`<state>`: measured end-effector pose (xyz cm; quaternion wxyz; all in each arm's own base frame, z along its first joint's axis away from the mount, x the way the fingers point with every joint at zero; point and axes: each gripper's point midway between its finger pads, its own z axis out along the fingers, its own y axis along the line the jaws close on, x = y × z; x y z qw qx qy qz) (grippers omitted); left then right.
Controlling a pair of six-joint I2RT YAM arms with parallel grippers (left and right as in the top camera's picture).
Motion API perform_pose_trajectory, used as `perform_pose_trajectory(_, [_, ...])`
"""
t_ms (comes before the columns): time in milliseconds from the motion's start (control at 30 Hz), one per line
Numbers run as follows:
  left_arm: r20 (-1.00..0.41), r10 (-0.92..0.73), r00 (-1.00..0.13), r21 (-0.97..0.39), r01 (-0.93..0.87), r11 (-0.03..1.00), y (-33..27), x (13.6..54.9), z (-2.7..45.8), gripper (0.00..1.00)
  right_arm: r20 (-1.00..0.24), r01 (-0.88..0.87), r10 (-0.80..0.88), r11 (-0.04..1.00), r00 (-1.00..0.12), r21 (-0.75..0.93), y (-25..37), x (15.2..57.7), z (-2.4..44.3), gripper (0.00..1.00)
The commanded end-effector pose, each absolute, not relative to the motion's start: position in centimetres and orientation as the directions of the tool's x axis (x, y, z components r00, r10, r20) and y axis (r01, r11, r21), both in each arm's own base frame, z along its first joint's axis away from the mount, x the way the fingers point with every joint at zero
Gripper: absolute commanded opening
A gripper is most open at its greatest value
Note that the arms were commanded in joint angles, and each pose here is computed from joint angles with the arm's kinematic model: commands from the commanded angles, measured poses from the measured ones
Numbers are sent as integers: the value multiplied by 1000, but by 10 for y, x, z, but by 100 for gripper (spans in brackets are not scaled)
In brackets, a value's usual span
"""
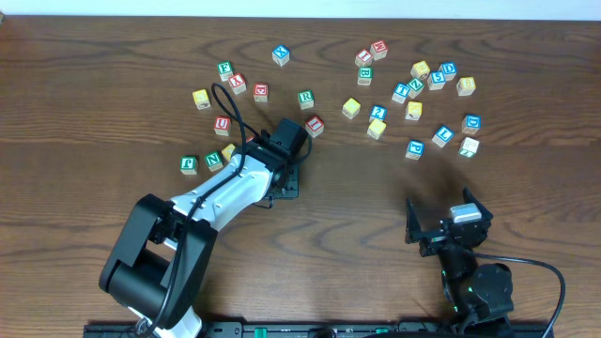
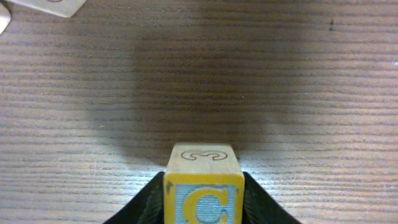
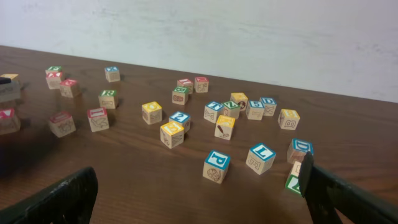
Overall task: Spell out CORL
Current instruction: 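Lower the C block onto the table and open the left gripper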
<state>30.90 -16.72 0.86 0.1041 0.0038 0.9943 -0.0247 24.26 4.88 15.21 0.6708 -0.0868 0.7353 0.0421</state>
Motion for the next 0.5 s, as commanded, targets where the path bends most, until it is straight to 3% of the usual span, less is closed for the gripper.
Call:
perform_pose_trajectory(0, [-191,4,-982,-34,11,999,-164,307,2,36,-993,-178,-82,982,-83,-66,47,243,152,99])
perform_pose_trajectory(467, [-189,4,-982,-36,11,999,-164,306,2,42,-993,-178,-82,982,-83,-66,47,243,152,99])
